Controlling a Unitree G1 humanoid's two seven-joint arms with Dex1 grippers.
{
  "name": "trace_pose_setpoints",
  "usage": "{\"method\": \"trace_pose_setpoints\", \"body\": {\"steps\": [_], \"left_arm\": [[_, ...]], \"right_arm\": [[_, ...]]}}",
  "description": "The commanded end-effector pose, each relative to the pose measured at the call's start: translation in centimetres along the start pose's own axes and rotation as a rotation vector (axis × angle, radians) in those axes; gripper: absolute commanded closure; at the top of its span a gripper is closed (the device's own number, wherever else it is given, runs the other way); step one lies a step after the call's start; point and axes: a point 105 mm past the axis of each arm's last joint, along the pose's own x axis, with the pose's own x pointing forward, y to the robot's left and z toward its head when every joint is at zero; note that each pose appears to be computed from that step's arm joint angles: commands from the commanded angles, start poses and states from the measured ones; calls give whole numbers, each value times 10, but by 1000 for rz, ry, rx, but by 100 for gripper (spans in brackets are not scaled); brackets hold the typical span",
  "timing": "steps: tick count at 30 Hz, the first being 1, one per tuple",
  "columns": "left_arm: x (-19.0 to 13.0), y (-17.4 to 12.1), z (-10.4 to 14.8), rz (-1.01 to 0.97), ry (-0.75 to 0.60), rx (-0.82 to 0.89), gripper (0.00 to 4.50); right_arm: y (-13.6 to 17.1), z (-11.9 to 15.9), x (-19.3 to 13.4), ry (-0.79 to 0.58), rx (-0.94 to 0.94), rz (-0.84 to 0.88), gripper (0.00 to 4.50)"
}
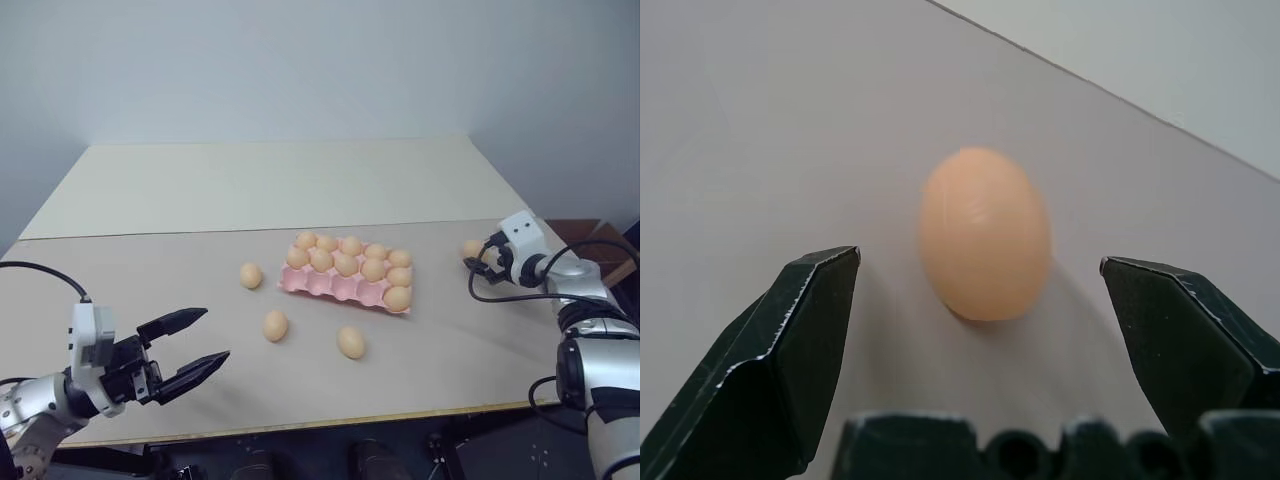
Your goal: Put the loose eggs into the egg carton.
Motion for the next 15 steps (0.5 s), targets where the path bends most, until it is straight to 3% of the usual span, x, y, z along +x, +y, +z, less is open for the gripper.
{"method": "trace_pose_setpoints", "body": {"steps": [1, 15], "left_arm": [[0, 0, 6, -13, -7, 20, 0], [0, -2, 5, -3, -12, 15, 0]], "right_arm": [[-6, 16, -2, -46, 2, -14, 1], [4, 27, 5, -86, -17, 15, 1]]}}
